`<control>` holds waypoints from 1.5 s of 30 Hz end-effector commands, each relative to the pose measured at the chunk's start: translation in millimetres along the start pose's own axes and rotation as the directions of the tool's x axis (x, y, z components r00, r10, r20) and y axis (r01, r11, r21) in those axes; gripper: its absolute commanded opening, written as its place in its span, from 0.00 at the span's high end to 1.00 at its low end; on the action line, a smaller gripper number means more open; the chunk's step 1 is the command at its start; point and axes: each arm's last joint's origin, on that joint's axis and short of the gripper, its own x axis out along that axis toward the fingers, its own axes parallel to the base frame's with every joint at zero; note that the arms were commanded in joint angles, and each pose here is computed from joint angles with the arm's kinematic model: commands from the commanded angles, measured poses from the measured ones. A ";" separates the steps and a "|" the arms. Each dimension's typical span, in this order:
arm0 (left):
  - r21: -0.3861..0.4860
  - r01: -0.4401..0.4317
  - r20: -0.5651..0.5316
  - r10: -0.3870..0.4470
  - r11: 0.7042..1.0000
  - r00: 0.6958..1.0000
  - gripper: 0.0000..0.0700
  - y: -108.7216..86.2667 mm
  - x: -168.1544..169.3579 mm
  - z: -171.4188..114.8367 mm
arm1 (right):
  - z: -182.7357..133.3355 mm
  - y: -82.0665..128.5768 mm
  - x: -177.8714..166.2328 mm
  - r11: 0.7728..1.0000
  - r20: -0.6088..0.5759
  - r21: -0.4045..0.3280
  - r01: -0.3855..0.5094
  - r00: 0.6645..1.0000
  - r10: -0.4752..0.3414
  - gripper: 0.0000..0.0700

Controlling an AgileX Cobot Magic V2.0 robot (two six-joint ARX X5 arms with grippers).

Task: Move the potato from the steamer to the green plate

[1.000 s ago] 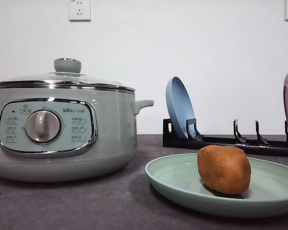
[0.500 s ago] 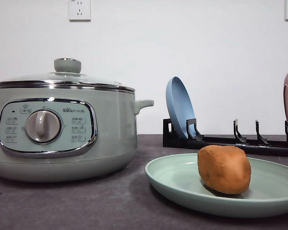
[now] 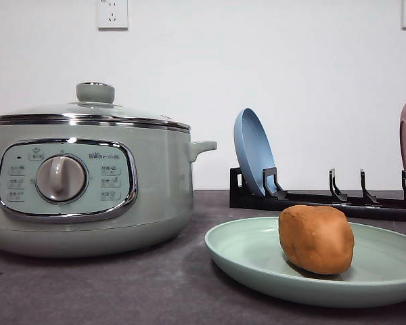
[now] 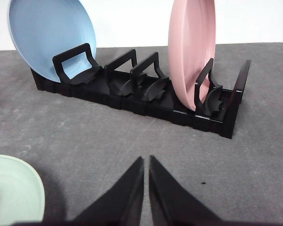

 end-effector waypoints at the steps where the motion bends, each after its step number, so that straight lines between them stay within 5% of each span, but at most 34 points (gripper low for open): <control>1: -0.003 0.002 -0.027 -0.002 1.000 1.000 0.99 -0.6 1.6 -6.7 | -1.3 -0.3 0.5 1.000 0.002 -0.008 0.001 1.000 -0.001 0.99; 45: -0.003 0.002 -0.027 -0.002 1.000 1.000 0.99 -0.6 1.6 -6.7 | -0.6 -0.2 0.4 1.000 0.007 -0.008 0.001 1.000 -0.001 0.99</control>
